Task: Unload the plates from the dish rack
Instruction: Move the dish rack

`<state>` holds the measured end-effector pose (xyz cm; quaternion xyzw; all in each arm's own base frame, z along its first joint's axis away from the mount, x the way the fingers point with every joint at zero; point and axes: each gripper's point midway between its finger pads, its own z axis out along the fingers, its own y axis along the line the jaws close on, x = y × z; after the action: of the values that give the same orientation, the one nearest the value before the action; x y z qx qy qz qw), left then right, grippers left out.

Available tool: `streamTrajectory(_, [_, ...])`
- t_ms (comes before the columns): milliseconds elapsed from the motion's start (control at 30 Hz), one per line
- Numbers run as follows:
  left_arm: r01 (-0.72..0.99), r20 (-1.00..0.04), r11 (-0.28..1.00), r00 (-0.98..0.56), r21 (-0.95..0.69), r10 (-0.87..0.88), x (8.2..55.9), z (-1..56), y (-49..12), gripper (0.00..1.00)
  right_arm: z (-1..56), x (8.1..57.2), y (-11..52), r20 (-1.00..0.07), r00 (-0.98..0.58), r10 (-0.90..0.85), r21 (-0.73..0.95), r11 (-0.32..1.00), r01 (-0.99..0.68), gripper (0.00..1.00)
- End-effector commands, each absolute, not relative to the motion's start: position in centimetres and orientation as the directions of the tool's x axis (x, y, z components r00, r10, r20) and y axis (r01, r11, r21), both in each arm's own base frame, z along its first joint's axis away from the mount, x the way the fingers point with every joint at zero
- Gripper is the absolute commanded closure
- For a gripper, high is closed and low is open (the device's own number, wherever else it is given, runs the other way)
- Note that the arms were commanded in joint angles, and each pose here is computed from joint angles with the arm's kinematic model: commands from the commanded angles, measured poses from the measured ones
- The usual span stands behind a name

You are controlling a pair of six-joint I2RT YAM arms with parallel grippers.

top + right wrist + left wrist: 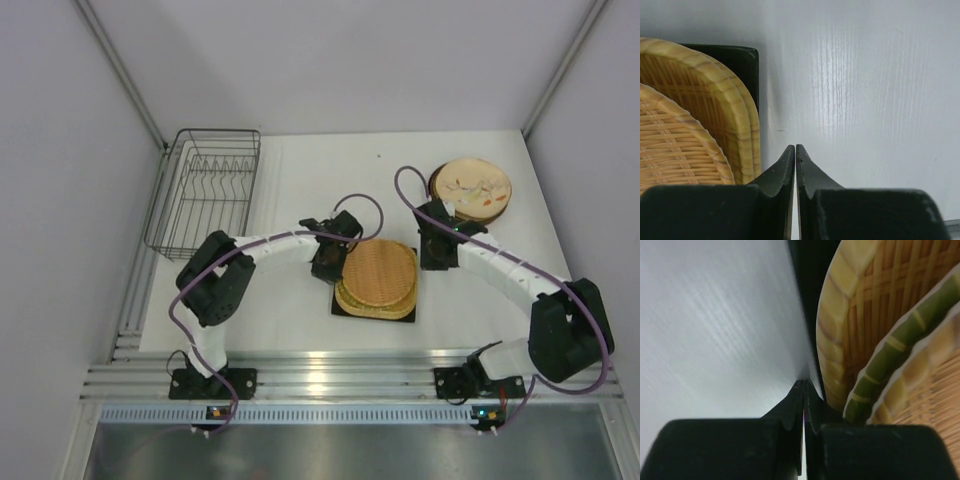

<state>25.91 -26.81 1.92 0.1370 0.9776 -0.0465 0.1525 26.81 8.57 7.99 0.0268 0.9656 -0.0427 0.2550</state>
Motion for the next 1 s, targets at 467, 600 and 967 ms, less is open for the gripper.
streamTrajectory(467, [0.333, -0.353, 0.935, -0.895, -0.124, 0.272, 27.6, 3.9, -31.4, 1.00, 6.5, 27.3, 12.4, -0.448, -0.892, -0.060, -0.051, 0.998, -0.042, 1.00])
streamTrajectory(600, [0.302, -0.399, 0.948, -0.886, -0.105, 0.238, 28.8, 5.3, -30.1, 1.00, 7.5, 27.9, 10.3, -0.485, -0.874, -0.019, -0.113, 0.993, 0.041, 0.95])
streamTrajectory(967, [0.162, -0.741, 0.959, -0.668, -0.231, -0.066, 37.0, 20.0, -20.4, 0.02, 19.7, 31.7, 8.2, -0.790, -0.612, 0.036, -0.011, 0.997, 0.073, 0.01])
